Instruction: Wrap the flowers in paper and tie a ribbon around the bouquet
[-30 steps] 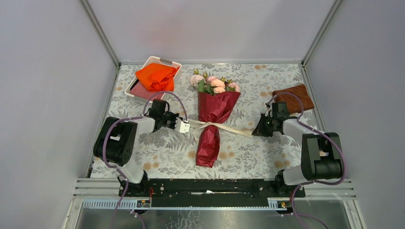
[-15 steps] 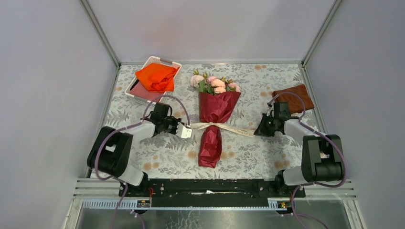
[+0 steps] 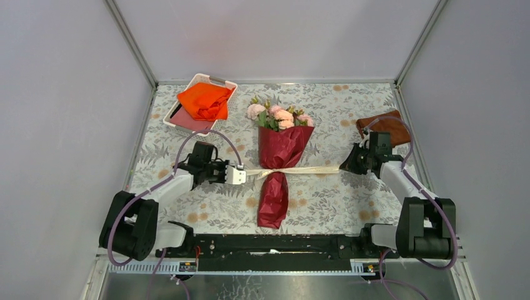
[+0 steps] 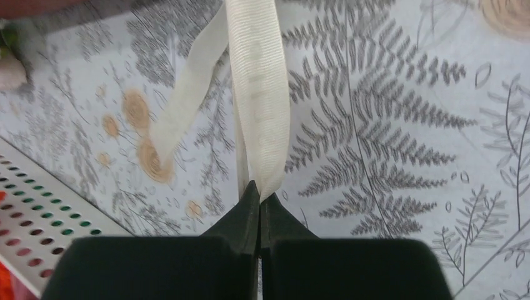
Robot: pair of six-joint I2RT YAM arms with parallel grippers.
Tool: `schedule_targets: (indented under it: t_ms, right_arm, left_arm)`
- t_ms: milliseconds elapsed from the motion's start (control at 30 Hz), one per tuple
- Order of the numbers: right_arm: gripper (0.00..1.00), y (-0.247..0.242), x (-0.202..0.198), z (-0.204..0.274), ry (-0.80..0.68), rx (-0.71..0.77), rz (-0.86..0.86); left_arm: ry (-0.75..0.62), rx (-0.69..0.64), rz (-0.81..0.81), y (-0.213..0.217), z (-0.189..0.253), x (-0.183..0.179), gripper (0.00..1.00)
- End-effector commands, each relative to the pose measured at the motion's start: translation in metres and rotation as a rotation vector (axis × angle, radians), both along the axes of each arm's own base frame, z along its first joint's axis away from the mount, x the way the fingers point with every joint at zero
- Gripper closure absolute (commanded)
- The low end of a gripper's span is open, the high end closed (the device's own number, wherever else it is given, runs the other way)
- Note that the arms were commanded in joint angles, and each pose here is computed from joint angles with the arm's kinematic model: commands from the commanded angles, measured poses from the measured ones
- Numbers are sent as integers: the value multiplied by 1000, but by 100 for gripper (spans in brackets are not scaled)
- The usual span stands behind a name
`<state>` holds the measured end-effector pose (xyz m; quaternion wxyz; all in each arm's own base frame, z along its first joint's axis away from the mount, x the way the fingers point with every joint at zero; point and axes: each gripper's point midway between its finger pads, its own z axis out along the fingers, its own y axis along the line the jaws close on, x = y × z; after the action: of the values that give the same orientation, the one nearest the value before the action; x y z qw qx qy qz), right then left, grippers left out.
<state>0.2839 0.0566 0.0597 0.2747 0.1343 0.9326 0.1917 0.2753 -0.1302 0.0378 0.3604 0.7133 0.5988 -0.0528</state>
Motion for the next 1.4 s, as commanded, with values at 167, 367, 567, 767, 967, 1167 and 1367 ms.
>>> schedule_targets:
  t_ms: [167, 367, 567, 767, 967, 1167, 1367]
  right_arm:
    - [100, -29, 1, -17, 33, -72, -88]
    - [100, -18, 4, 7, -14, -37, -42]
    - [3, -25, -3, 60, -96, -95, -67]
    - [0, -71, 14, 211, -474, -289, -271]
    - [0, -94, -3, 298, -803, -381, -391]
    - [0, -97, -7, 255, -820, -344, -453]
    - [0, -94, -6, 188, -810, -237, -525]
  left_arm:
    - [21, 57, 34, 34, -16, -12, 100]
    - [115, 9, -16, 6, -1, -49, 100]
    - [185, -127, -35, -32, 26, -84, 3]
    - [-78, -788, 595, 2, 196, 15, 1]
    - [-313, -1198, 1041, 86, 262, 20, 1]
    - [-272, -1205, 1214, 109, 210, 15, 1]
    - [-275, -1171, 1195, 113, 169, 13, 1]
